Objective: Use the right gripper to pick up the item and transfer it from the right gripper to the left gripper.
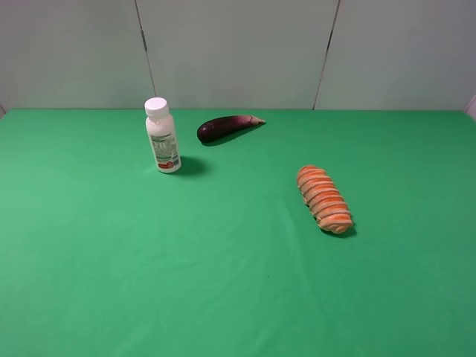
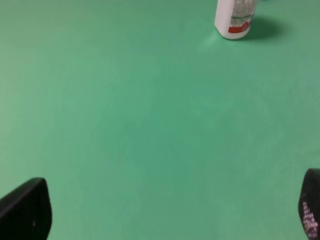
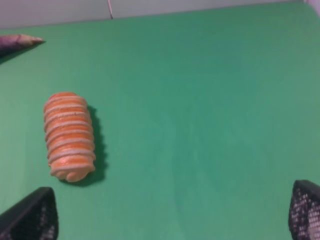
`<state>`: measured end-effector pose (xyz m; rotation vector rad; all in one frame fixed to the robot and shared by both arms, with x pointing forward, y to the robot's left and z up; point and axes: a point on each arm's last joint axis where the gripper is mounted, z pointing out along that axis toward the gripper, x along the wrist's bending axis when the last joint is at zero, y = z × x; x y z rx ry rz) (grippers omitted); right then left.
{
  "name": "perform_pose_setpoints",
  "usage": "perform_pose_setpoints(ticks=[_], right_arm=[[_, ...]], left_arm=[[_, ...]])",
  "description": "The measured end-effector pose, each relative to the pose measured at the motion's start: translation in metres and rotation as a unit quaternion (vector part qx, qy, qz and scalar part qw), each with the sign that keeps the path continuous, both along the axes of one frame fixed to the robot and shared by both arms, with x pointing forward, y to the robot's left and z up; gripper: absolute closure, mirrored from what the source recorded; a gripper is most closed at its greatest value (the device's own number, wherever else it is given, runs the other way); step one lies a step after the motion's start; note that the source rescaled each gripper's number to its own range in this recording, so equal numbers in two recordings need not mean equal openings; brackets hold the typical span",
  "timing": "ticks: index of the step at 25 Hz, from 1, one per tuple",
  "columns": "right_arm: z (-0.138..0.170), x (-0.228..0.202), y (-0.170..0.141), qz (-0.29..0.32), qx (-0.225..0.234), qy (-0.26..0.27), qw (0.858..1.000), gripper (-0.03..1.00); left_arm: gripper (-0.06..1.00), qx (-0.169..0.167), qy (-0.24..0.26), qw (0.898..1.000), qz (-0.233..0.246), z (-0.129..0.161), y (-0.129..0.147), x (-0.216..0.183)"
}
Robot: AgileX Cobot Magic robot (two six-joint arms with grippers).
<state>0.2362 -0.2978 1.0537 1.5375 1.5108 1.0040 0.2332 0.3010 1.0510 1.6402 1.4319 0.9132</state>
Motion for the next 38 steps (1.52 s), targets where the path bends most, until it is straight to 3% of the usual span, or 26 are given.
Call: perform_pose_setpoints(ticks=[38], right_arm=[[-0.0001, 0.0000, -0.0001, 0.001, -0.003, 0.001, 1.000, -0.03]], left_arm=[[-0.06, 0.000, 0.000, 1.000, 0.000, 0.0000, 0.0000, 0.0000]])
